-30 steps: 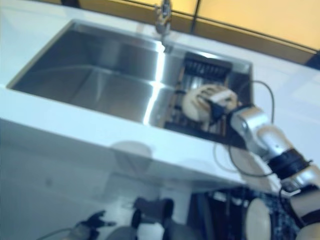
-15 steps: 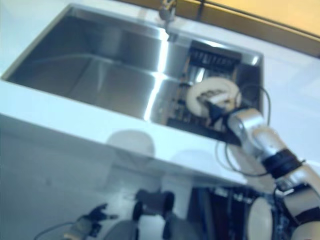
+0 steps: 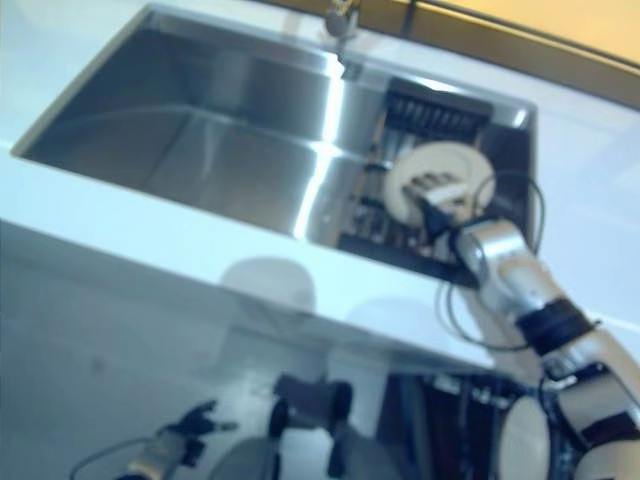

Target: Take plates into dishwasher

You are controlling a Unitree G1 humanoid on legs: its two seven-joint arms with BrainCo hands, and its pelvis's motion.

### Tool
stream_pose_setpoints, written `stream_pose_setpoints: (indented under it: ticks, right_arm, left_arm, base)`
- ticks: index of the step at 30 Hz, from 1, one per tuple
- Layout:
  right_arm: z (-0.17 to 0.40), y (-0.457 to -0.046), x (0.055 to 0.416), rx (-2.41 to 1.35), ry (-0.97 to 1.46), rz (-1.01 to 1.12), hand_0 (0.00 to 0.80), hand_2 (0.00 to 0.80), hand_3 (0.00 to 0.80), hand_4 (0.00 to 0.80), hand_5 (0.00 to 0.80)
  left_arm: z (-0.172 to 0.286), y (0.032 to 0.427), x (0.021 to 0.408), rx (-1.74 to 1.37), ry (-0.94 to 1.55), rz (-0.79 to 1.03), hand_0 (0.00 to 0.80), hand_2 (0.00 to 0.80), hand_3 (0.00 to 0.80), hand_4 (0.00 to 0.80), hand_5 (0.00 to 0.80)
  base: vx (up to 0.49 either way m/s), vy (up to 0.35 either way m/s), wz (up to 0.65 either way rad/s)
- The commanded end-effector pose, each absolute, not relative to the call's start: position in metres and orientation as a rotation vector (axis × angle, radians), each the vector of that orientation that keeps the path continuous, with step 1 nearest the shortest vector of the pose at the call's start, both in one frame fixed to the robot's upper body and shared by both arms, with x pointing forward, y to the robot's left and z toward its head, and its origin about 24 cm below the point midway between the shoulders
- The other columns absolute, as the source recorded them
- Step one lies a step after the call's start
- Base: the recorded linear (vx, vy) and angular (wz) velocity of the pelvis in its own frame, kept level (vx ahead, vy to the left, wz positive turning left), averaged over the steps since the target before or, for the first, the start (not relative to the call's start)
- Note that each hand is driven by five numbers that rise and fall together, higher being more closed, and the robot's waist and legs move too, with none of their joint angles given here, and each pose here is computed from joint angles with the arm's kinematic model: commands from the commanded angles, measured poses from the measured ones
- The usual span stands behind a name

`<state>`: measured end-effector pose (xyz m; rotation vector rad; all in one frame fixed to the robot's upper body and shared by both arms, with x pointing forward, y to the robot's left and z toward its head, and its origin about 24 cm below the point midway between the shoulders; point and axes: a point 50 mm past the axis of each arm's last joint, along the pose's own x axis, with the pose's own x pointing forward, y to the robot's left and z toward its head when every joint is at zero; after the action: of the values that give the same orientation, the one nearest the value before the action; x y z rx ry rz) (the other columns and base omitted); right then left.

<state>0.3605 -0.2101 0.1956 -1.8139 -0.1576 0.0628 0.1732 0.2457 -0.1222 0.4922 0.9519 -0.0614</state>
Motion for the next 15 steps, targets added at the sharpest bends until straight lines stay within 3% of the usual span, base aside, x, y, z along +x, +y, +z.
stream_pose_setpoints:
  ticks: [1,15]
  right_arm:
    - [0.2153,-0.2217,0.3683,-1.849,-0.153,-0.121,0.000,0.000,0.000,0.000,0.000]
    - [0.2224,-0.2269,0.3723,-1.846,-0.184,-0.273,0.000,0.000,0.000,0.000,0.000]
  left_arm:
    - [-0.1202,0.2438,0.1758,0.501,0.932,-0.073,0.000,0.000,0.000,0.000,0.000]
    - [-0.1193,0.2349,0.1818,0.492,0.918,-0.102,0.000,0.000,0.000,0.000,0.000]
  base:
    - [0.000,0.000,0.00]
    - [-0.003,0.003,0.02]
